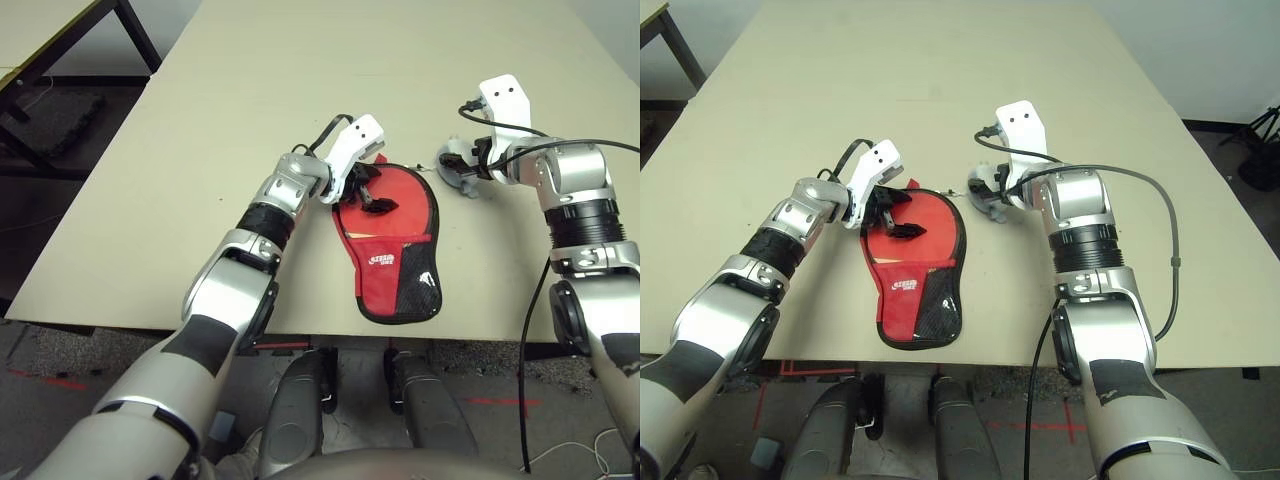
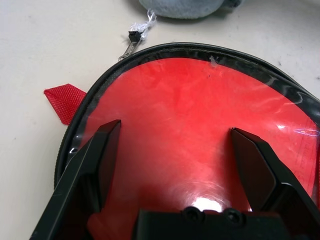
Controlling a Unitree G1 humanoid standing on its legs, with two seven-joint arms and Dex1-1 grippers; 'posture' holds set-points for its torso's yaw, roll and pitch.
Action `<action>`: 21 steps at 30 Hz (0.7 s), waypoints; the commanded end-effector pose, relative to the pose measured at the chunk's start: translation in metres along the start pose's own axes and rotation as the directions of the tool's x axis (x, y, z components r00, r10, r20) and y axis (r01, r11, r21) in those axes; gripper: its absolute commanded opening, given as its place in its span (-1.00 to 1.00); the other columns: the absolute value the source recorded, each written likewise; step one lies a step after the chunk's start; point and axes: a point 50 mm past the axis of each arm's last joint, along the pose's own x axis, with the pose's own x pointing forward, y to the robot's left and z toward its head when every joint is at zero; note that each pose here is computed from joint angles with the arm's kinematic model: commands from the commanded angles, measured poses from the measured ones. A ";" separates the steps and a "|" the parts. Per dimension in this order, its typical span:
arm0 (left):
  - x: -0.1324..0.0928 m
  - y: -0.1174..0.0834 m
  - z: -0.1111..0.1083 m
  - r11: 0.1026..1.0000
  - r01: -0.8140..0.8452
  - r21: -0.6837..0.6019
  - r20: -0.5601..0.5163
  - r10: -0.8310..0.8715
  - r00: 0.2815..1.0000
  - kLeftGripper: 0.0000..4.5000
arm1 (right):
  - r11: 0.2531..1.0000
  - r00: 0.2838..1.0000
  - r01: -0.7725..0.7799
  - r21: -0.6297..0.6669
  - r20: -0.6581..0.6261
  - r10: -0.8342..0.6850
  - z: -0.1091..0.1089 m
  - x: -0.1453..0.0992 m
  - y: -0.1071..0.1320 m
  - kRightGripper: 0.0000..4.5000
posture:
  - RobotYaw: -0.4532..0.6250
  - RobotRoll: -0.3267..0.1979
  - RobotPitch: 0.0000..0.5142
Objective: Store the ping-pong paddle in its case and zip it.
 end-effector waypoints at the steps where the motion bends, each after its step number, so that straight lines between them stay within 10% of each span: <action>1: 0.005 -0.005 -0.014 1.000 0.012 -0.026 -0.065 -0.014 0.998 1.00 | 1.000 0.999 0.024 0.013 -0.026 -0.023 -0.009 0.004 -0.003 0.34 | -0.18 0.25 -0.29; 11: 0.007 -0.003 -0.013 1.000 -0.013 -0.028 -0.065 0.011 0.998 1.00 | 0.999 0.998 0.041 -0.019 -0.055 -0.042 -0.012 -0.008 -0.007 -0.91 | -0.18 0.25 -0.28; 21: 0.011 -0.003 -0.014 0.999 -0.027 -0.035 -0.070 0.024 0.997 1.00 | 0.997 0.992 0.018 -0.082 -0.122 -0.028 -0.027 -0.054 -0.011 -0.95 | -0.25 0.25 -0.25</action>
